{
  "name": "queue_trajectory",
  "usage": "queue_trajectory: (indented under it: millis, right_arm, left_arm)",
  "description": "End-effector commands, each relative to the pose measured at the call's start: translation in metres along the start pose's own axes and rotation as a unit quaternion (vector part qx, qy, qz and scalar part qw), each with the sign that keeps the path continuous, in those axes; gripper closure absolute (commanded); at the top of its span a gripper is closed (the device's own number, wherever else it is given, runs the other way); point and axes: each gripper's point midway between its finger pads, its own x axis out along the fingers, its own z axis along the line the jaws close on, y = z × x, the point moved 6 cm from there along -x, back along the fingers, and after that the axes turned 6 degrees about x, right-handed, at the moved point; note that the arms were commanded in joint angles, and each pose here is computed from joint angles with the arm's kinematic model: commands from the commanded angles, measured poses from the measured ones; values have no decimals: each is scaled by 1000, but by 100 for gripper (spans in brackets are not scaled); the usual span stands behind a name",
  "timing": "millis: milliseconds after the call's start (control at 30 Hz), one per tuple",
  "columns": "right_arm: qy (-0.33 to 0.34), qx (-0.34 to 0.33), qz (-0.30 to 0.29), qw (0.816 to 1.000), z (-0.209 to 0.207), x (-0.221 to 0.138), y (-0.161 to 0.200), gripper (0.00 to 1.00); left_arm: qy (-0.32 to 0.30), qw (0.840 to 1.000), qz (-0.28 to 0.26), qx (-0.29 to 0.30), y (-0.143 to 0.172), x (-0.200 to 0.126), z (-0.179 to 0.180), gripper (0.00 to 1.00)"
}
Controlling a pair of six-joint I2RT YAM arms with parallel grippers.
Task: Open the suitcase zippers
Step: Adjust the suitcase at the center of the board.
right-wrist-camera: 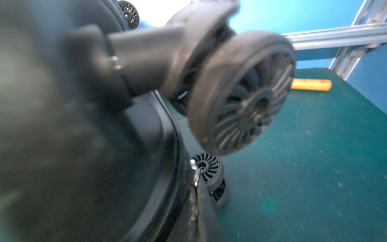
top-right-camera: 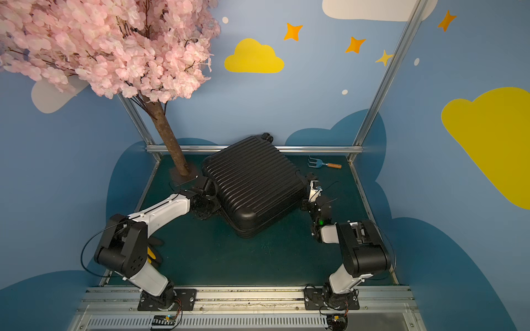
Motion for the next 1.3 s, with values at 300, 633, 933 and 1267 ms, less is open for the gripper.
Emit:
queue_trajectory:
  millis: [300,633,933,1267]
  right_arm:
    - [6,70,-55,996,8,-43,-55,60]
    - [91,98,183,974,16,-94,-50,86]
    - [53,195,371,906,8,-28,-58,99]
    - [-33,175,365,914,41,34,-110,74]
  left_arm:
    - [-51,999,7,9,16,2,34,98]
    - [31,999,-20,22,67,-31,10,98]
    - [98,989,-18,104,136,-37,-9,98]
    - [209,919,-61,328,174,-89,-48,51]
